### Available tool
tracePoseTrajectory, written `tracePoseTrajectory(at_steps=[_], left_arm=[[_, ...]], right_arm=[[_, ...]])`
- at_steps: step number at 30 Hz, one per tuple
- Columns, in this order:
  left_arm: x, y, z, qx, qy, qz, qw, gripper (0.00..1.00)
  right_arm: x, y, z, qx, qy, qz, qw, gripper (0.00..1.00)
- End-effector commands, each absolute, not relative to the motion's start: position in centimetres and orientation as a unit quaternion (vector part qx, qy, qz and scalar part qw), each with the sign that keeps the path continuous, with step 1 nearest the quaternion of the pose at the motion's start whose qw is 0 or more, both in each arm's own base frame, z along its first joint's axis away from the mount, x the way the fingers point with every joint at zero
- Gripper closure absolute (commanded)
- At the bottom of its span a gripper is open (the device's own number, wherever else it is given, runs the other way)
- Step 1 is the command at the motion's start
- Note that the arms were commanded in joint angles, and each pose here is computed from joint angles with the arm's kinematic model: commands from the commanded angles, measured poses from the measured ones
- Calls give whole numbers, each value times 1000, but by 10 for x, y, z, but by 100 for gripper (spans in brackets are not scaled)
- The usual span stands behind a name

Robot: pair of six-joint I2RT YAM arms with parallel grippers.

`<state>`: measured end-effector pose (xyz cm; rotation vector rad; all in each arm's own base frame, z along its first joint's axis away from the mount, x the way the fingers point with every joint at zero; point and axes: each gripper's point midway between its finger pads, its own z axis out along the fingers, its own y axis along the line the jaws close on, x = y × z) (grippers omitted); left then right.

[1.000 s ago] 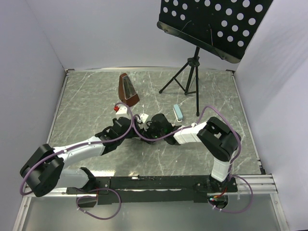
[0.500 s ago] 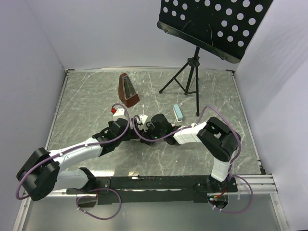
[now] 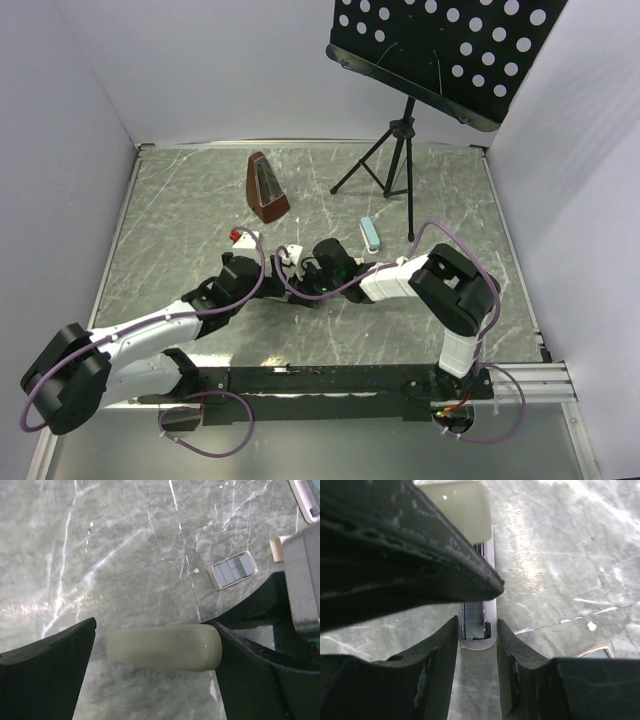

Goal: Load the staples into the stapler

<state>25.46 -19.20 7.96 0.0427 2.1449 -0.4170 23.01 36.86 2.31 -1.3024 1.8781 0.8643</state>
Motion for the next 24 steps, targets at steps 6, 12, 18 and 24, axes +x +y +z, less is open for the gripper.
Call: tracePoseTrajectory(at_steps=[6,12,18,24], left_arm=[[219,-253,100,245,797,-281,476,1],[200,-266,105,311,756,-327,475,1],[175,-283,105,360,728,-386,438,1],[164,-296,97,389,725,-401,402,1]], right_arm=[[244,378,40,-486,717,338,367,98],[243,374,44,-496,710,340,367,97],[242,373,45,-498,707,342,366,97],[244,371,48,-496,706,340,373,97]])
